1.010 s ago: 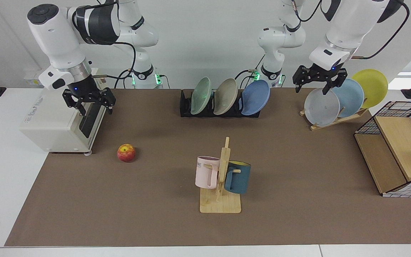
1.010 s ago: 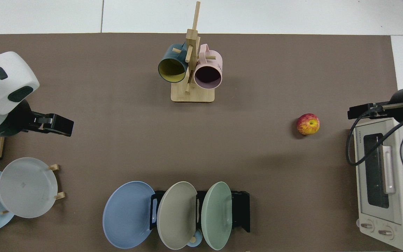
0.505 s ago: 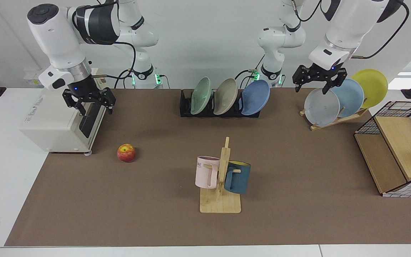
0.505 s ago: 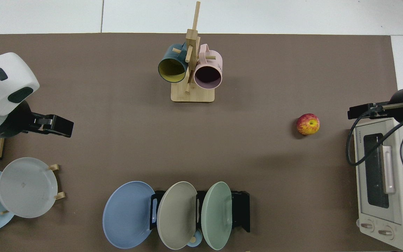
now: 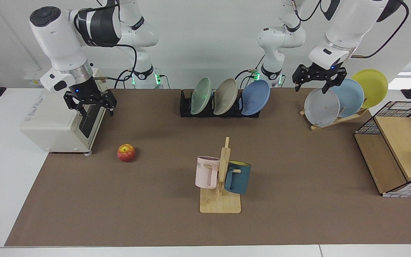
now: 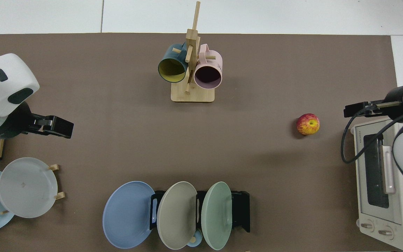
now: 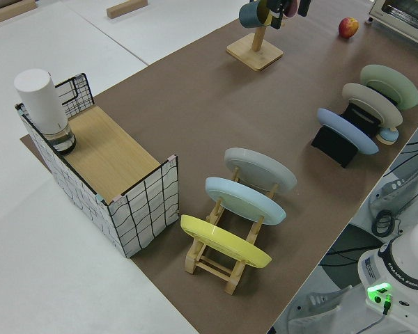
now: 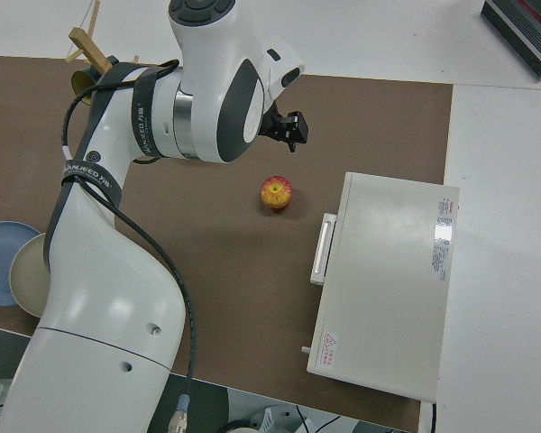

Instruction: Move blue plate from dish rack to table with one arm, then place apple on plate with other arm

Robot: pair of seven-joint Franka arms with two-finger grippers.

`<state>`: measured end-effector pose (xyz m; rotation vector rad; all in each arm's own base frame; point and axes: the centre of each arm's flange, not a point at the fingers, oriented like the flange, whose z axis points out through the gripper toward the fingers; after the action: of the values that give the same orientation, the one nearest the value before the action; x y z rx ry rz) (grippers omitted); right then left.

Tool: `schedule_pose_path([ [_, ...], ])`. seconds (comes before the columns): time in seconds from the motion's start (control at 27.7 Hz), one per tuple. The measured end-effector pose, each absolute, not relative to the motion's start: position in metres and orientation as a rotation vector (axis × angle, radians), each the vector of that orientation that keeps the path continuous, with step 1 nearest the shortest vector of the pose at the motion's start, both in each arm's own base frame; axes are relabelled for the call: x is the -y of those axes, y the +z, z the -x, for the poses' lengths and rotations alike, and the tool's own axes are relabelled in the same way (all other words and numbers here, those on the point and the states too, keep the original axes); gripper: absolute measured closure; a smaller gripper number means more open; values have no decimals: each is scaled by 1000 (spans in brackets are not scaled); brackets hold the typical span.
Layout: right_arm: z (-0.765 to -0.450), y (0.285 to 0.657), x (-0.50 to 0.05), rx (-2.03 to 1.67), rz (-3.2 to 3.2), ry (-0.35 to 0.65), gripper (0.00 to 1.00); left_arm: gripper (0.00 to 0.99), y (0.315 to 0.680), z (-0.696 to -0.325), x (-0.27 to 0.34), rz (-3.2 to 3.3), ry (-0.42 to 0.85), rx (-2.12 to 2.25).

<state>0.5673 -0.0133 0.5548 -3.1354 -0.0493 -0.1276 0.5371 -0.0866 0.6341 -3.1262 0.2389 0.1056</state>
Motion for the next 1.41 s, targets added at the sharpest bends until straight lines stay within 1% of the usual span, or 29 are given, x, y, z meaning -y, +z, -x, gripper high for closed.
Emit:
schedule_pose_path([
  [0.32, -583, 535, 11, 55, 3141, -86, 0, 0, 634, -537, 87, 3126, 105, -237],
  [0.76, -621, 512, 5, 60, 3141, -60, 0, 0, 635, -536, 87, 3126, 105, -236],
  [1.19, -636, 479, -13, 62, 3144, -32, 0, 0, 633, -535, 87, 3125, 116, -235],
  [1.41, -640, 463, -20, 57, 3147, -3, 0, 0, 624, -523, 87, 3120, 147, -236],
])
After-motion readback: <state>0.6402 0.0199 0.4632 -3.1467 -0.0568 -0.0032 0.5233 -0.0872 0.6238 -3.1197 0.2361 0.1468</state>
